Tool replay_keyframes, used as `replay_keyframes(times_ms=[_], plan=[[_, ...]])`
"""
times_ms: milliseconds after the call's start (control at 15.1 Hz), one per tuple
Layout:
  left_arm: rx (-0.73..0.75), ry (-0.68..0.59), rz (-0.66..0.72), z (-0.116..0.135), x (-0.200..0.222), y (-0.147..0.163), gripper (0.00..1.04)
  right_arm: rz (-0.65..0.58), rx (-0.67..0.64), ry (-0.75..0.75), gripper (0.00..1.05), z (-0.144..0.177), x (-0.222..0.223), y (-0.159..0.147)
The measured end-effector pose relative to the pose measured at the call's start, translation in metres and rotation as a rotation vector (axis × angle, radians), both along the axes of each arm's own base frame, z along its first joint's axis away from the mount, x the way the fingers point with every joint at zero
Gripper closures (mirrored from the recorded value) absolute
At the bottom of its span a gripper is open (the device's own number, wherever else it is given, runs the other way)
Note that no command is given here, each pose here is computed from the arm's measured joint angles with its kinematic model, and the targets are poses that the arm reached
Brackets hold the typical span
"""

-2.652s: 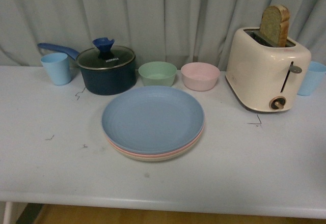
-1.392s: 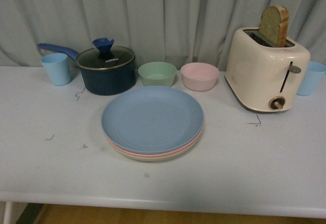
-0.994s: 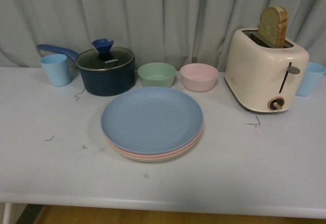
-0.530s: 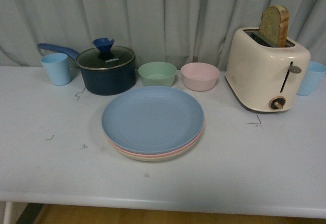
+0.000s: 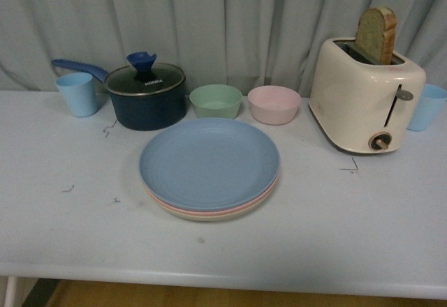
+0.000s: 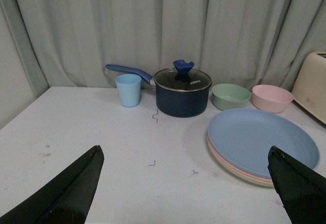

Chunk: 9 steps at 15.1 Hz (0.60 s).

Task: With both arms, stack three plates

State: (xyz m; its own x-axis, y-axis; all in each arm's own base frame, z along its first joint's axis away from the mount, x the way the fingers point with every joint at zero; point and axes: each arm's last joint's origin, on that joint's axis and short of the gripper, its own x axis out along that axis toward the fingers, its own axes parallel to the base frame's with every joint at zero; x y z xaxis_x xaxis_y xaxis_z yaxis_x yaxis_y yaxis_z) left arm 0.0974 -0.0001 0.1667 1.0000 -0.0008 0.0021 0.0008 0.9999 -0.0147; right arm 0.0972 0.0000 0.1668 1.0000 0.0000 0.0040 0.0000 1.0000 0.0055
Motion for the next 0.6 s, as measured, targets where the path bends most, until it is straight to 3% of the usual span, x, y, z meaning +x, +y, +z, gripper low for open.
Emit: replay_keyframes(times_ms=[597], plan=[[0.0, 0.0, 0.0, 0.0, 0.0, 0.0, 0.07, 0.0, 0.0, 0.0, 0.06, 0.0, 0.0, 0.0]])
